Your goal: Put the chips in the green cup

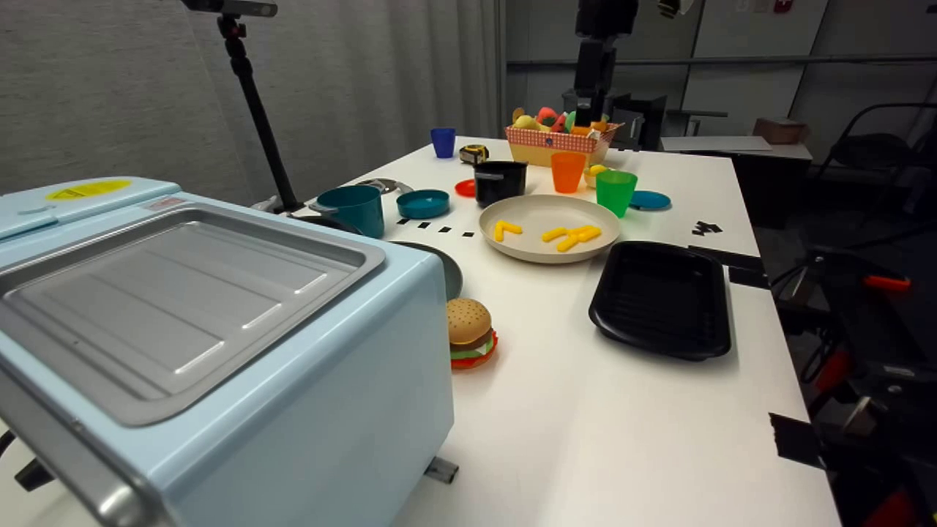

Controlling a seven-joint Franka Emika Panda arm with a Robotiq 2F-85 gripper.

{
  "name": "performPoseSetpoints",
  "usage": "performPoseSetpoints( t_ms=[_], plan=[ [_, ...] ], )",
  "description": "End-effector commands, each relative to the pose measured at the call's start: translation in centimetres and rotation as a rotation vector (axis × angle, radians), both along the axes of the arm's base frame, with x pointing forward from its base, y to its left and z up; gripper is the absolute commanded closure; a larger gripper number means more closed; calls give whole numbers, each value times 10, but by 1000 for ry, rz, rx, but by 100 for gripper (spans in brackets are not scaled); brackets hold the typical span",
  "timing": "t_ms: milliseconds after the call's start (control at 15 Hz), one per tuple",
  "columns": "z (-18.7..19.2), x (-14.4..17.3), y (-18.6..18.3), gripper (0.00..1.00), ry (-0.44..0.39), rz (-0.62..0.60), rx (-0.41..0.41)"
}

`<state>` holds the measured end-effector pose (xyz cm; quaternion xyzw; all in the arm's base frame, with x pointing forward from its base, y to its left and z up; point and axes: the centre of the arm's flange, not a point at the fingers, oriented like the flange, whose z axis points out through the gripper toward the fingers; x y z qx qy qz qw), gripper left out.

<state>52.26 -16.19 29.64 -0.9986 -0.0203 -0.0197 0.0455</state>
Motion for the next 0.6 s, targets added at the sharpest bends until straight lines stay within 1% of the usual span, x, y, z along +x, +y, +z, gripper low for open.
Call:
performPoseSetpoints(
  t_ms=[0, 267, 533],
  plan=[
    [-1, 2, -1, 0, 0, 2, -1],
    [-2, 3, -1, 0, 1, 3, -1],
    [-8, 14, -6, 0, 23, 94, -10]
  ],
)
